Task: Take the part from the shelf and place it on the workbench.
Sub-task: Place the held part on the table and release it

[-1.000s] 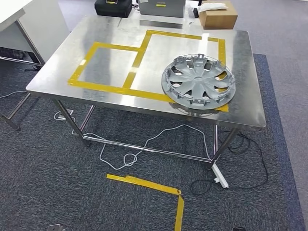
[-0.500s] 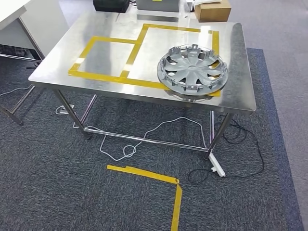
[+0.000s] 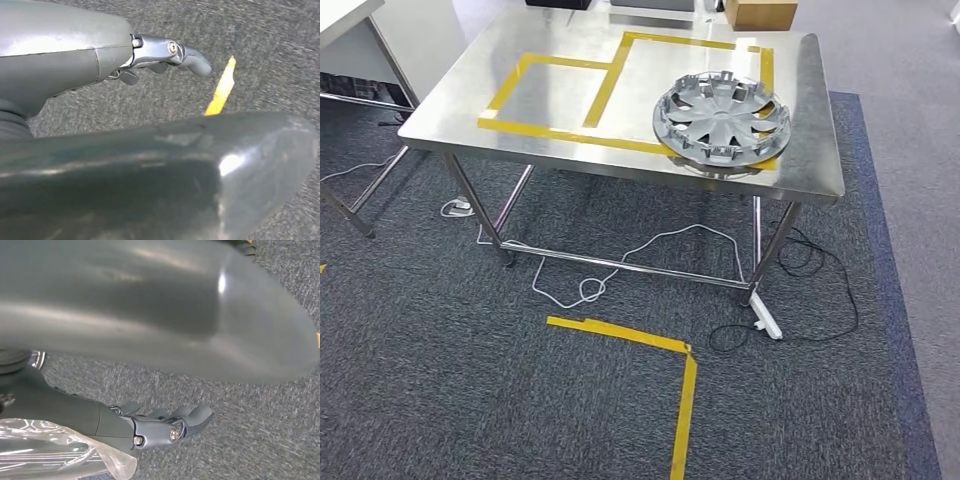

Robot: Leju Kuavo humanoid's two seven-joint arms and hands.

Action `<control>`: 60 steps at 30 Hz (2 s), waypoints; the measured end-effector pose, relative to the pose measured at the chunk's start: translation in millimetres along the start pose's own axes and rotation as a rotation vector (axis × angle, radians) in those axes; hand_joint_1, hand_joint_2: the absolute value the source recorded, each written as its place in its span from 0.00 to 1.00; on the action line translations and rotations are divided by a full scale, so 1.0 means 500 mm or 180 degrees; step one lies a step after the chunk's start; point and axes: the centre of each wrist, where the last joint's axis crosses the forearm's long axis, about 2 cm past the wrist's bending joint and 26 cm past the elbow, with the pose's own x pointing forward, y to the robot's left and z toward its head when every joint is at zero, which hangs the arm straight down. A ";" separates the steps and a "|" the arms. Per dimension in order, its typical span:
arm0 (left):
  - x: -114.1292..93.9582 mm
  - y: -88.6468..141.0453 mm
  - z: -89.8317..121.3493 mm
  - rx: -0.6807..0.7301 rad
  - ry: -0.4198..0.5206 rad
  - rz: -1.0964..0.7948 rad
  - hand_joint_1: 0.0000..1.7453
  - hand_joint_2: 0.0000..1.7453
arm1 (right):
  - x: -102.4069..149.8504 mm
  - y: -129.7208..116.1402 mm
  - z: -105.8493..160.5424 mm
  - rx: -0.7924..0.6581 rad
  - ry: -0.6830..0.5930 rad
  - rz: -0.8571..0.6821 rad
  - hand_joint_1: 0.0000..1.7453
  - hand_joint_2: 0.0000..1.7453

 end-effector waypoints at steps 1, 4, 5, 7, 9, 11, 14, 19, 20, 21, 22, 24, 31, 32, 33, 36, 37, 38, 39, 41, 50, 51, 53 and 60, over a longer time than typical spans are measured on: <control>-0.001 0.000 0.001 -0.0006 0.0010 0.0001 0.00 0.00 | 0.002 -0.002 0.001 0.0001 -0.0006 0.0011 0.00 0.00; -0.006 0.002 0.004 -0.0017 0.0039 0.0008 0.00 0.00 | -0.002 -0.005 0.007 0.0003 0.0018 0.0028 0.00 0.00; -0.009 0.003 0.006 -0.0022 0.0052 0.0008 0.00 0.00 | -0.004 -0.007 0.010 0.0002 0.0029 0.0031 0.00 0.00; -0.015 0.005 0.010 -0.0036 0.0073 0.0001 0.00 0.00 | -0.006 -0.009 0.014 0.0002 0.0042 0.0041 0.00 0.00; -0.015 0.006 0.011 -0.0058 0.0074 -0.0006 0.00 0.00 | -0.006 -0.010 0.018 0.0007 0.0048 0.0054 0.00 0.00; -0.014 0.006 0.011 -0.0080 0.0067 -0.0009 0.00 0.00 | -0.006 -0.011 0.020 0.0010 0.0045 0.0073 0.00 0.00; -0.011 0.007 0.010 -0.0102 0.0049 -0.0016 0.00 0.00 | -0.004 -0.012 0.022 0.0009 0.0030 0.0114 0.00 0.00; -0.009 0.007 0.009 -0.0118 0.0035 -0.0031 0.00 0.00 | -0.001 -0.014 0.025 0.0006 0.0001 0.0158 0.00 0.00; -0.011 0.008 0.010 -0.0117 0.0040 -0.0039 0.00 0.00 | -0.002 -0.014 0.026 0.0001 -0.0004 0.0175 0.00 0.00; -0.012 0.009 0.011 -0.0116 0.0041 -0.0048 0.00 0.00 | -0.003 -0.014 0.027 -0.0004 -0.0006 0.0200 0.00 0.00; -0.012 0.009 0.010 -0.0117 0.0040 -0.0056 0.00 0.00 | -0.003 -0.014 0.027 -0.0009 -0.0009 0.0228 0.00 0.00; -0.012 0.009 0.011 -0.0120 0.0038 -0.0073 0.00 0.00 | -0.003 -0.011 0.027 -0.0013 -0.0014 0.0276 0.00 0.00; -0.007 0.007 0.007 -0.0106 -0.0025 -0.0103 0.00 0.00 | -0.009 -0.011 0.034 0.0000 0.0024 0.0438 0.00 0.00; -0.006 0.006 0.007 -0.0106 -0.0029 -0.0107 0.00 0.00 | -0.010 -0.011 0.035 0.0002 0.0025 0.0445 0.00 0.00; -0.005 0.006 0.007 -0.0105 -0.0032 -0.0113 0.00 0.00 | -0.010 -0.011 0.036 0.0004 0.0027 0.0449 0.00 0.00; -0.006 0.006 0.007 -0.0104 -0.0039 -0.0129 0.00 0.00 | -0.011 -0.012 0.039 0.0005 0.0024 0.0457 0.00 0.00; -0.005 0.006 0.006 -0.0105 -0.0043 -0.0130 0.00 0.00 | -0.012 -0.012 0.041 0.0006 0.0026 0.0459 0.00 0.00; -0.005 0.006 0.006 -0.0106 -0.0047 -0.0130 0.00 0.00 | -0.013 -0.012 0.042 0.0009 0.0031 0.0461 0.00 0.00; -0.005 0.006 0.006 -0.0108 -0.0048 -0.0131 0.00 0.00 | -0.014 -0.012 0.043 0.0014 0.0038 0.0462 0.00 0.00; -0.008 0.006 0.008 -0.0112 -0.0043 -0.0135 0.00 0.00 | -0.014 -0.011 0.043 0.0023 0.0047 0.0459 0.00 0.00; -0.012 0.006 0.010 -0.0123 -0.0038 -0.0149 0.00 0.00 | -0.006 -0.015 0.044 0.0011 0.0013 0.0466 0.00 0.00; -0.011 0.006 0.010 -0.0120 -0.0039 -0.0148 0.00 0.00 | -0.005 -0.016 0.044 0.0007 0.0007 0.0468 0.00 0.00; -0.009 0.006 0.009 -0.0119 -0.0047 -0.0143 0.00 0.00 | -0.004 -0.016 0.045 0.0008 0.0003 0.0471 0.00 0.00; -0.008 0.005 0.008 -0.0120 -0.0049 -0.0134 0.00 0.00 | -0.008 -0.016 0.048 0.0012 0.0023 0.0479 0.00 0.00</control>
